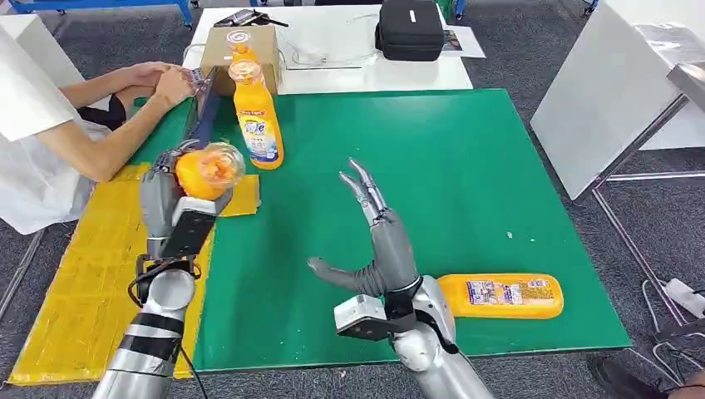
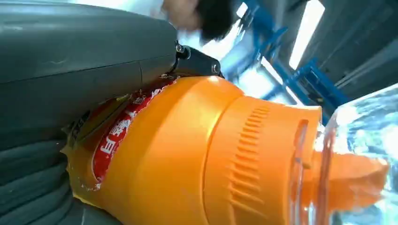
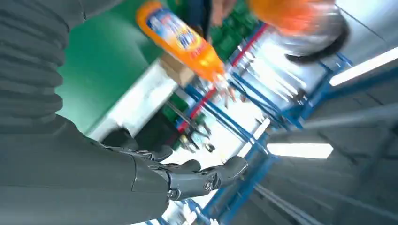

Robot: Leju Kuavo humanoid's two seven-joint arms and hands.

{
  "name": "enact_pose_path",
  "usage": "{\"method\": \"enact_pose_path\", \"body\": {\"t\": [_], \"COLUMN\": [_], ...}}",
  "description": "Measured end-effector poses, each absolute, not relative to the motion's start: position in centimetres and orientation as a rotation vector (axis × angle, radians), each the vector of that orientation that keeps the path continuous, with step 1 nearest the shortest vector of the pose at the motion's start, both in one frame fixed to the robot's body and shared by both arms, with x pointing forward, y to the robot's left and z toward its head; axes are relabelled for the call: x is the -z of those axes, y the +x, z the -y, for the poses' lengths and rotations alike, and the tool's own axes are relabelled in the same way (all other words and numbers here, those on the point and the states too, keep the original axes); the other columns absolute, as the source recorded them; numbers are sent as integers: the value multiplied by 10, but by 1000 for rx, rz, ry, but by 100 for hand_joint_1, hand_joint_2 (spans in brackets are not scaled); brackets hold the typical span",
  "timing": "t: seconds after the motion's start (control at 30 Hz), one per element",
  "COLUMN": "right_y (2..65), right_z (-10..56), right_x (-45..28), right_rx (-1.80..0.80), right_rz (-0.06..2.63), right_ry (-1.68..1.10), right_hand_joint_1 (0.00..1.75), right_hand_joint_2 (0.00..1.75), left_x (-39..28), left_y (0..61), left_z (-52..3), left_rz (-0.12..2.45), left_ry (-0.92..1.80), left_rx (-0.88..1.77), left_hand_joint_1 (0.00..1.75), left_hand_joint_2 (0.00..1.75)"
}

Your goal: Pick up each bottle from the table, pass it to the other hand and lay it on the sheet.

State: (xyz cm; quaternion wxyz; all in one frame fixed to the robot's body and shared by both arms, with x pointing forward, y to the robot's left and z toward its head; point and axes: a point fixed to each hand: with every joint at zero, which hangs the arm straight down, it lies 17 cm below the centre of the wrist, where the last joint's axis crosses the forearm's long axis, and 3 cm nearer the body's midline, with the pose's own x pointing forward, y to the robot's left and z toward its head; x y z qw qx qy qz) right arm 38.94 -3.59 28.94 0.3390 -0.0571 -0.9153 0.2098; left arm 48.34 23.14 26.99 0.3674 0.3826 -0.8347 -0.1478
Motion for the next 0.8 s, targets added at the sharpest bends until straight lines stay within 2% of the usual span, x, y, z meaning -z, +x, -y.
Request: {"method": "enact_pose_path", "body": {"t": [0.1, 0.27, 0.63, 0.8], "right_y": [384, 379, 377, 376], "right_z": [44, 56, 67, 64], "right_x": [-304, -321, -336, -338], "right_rx": [-524, -504, -498, -520], "right_rz": [2426, 2472, 2515, 2527], "right_ry": [-170, -214, -256, -252], "right_hand_joint_1": [0, 0, 0, 0], "right_hand_joint_2": [175, 175, 175, 175], "left_x": [-258, -222, -151, -107], "left_y": [489, 499, 505, 511], "left_z": [-228, -211, -213, -234], "left_rz": [2096, 1950, 1757, 1663], "left_ry": [1123, 1357, 1401, 1285], "left_rx": [498, 861, 1149, 1135], "left_hand_joint_1": [175, 175, 175, 175], "left_hand_joint_2": [175, 175, 175, 175]}}
